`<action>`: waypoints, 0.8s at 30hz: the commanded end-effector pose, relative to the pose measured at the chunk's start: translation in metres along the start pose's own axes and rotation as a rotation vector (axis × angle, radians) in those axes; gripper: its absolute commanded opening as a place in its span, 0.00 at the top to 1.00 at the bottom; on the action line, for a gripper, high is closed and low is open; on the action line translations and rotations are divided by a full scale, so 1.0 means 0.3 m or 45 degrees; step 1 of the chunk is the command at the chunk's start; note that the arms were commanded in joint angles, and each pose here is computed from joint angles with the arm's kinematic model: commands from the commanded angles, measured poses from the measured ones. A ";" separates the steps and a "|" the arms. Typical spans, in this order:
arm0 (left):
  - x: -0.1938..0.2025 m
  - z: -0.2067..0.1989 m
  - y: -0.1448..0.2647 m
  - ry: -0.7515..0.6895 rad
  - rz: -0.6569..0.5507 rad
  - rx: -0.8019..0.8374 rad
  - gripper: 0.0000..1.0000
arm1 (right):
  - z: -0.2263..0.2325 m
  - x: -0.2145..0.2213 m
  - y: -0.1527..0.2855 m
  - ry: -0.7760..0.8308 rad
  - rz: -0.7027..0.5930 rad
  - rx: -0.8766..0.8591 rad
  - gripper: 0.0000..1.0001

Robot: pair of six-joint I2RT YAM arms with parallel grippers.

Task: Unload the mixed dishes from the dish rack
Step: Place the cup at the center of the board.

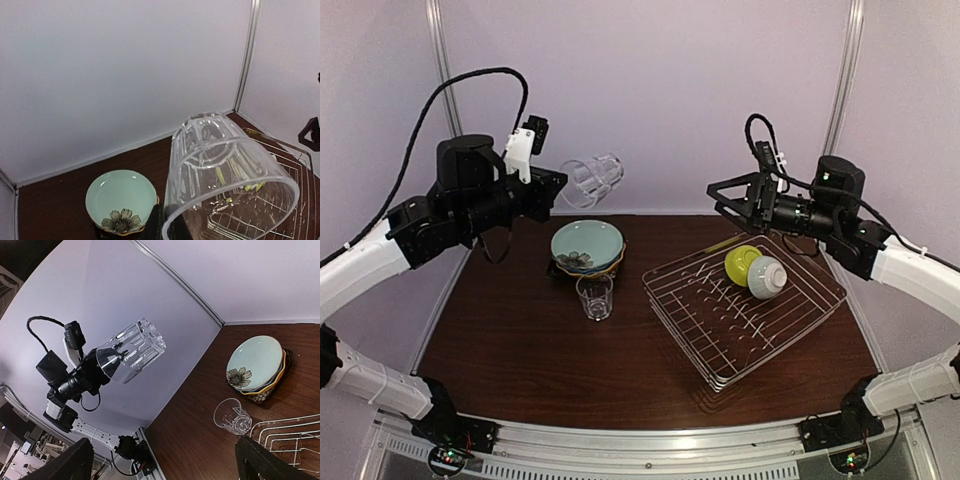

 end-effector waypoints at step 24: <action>0.534 0.506 -0.021 1.054 0.888 -0.801 1.00 | -0.114 0.046 0.103 0.255 0.158 0.531 0.00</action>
Point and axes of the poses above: each gripper's point midway between its finger pads, its own y axis back along the fingers, its own z axis along the line the jaws close on, x = y × z, the point moved 8 cm from there along y, back along the fingers, and after that the axes turned 9 degrees about y, right-handed, at the moved point
